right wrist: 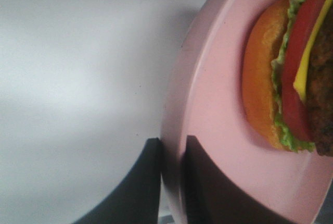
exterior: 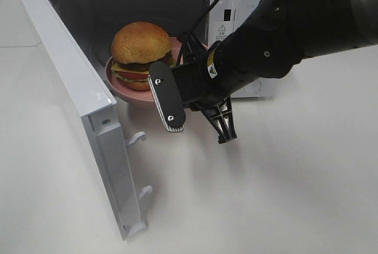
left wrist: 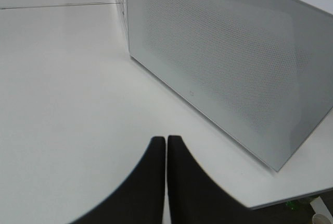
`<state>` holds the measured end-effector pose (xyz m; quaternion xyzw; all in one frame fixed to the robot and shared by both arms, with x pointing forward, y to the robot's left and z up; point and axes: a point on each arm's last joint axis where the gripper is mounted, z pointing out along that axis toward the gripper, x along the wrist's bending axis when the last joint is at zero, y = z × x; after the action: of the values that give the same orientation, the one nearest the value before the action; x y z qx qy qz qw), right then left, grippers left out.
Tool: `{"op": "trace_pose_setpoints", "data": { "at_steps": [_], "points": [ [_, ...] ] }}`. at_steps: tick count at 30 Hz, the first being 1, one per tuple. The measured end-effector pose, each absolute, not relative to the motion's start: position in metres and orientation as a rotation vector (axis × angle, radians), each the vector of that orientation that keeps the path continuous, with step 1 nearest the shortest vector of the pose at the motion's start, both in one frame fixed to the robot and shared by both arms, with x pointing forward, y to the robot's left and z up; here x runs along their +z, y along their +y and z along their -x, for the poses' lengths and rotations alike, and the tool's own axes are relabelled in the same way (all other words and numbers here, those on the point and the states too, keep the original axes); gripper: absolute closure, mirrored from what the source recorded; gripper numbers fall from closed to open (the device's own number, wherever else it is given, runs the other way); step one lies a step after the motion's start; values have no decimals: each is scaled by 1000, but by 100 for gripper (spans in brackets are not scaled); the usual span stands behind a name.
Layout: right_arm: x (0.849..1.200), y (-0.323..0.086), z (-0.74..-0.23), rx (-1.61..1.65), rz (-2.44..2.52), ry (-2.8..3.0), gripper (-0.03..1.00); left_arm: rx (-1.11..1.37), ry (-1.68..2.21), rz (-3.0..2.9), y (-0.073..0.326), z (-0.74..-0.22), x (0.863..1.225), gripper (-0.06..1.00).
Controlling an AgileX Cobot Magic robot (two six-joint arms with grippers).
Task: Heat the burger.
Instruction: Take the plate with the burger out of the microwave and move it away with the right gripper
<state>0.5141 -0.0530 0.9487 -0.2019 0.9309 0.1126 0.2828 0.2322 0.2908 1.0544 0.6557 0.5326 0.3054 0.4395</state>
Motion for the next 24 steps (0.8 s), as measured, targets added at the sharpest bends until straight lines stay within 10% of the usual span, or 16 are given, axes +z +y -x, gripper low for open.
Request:
{"op": "trace_pose_setpoints", "data": {
  "at_steps": [24],
  "points": [
    [956,-102,-462,293,513,2533,90,759,1323,-1629,291,-232,1054,94]
  ]
}}
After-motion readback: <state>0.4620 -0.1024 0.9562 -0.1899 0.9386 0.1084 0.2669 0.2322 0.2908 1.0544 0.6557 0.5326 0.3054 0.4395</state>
